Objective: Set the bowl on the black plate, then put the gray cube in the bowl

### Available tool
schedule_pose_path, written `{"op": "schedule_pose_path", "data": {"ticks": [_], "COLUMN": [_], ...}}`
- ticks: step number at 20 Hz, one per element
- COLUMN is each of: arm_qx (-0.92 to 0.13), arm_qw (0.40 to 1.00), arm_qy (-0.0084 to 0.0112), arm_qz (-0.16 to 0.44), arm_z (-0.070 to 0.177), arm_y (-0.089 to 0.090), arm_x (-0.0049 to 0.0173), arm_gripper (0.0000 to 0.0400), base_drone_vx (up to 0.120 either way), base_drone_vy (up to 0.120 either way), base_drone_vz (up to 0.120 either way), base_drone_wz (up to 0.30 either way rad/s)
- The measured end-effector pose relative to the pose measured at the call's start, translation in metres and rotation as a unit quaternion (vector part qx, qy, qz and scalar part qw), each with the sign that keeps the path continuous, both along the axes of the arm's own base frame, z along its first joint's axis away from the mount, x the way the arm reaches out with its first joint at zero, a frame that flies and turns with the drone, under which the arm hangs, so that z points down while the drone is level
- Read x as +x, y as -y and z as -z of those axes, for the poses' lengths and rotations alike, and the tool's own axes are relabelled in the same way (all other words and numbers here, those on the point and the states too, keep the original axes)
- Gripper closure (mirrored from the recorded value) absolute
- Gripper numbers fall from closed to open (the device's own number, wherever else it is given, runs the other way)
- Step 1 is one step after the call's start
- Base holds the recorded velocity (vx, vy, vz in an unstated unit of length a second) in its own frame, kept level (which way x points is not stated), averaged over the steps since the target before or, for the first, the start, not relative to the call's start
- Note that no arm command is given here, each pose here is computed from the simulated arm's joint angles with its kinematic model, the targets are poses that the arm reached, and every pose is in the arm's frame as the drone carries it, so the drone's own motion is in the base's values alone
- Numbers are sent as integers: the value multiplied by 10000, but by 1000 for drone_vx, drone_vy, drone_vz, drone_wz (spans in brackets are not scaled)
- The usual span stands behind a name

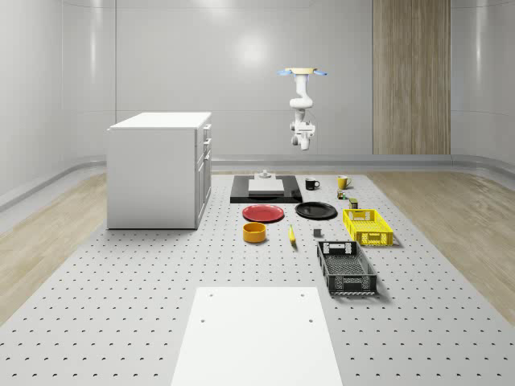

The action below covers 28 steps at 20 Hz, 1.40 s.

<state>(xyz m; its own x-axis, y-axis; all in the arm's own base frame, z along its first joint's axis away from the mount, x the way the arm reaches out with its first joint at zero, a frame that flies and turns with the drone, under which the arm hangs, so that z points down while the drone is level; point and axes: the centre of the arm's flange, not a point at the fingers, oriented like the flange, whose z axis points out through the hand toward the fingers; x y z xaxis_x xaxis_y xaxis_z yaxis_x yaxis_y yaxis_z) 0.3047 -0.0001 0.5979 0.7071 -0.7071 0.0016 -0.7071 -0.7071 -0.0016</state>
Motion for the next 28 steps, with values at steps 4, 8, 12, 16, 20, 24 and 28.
{"op": "schedule_pose_path", "data": {"ticks": [4, 8, 12, 16, 20, 24, 28], "arm_qx": [0, 0, 0, 0, 0, -1, -2], "arm_qw": [10000, 10000, 10000, 10000, 10000, 10000, 9999], "arm_qy": [16, 31, 47, 63, 78, 93, 109], "arm_qz": [0, 0, 0, 0, 0, 0, 0], "arm_z": [-296, -557, -747, -854, -902, -923, -930], "arm_y": [1, 1, 0, 0, 0, -1, -1], "arm_x": [-36, -29, -15, -7, -5, -5, -8], "arm_gripper": [0, 0, 0, 0, 0, 0, 0], "base_drone_vx": [0, 0, 120, 120, 120, 120, 120], "base_drone_vy": [0, -10, -120, -120, -120, -120, -120], "base_drone_vz": [0, 0, 0, 0, 0, 0, 0], "base_drone_wz": [0, 0, 0, 0, 0, 0, 0]}}
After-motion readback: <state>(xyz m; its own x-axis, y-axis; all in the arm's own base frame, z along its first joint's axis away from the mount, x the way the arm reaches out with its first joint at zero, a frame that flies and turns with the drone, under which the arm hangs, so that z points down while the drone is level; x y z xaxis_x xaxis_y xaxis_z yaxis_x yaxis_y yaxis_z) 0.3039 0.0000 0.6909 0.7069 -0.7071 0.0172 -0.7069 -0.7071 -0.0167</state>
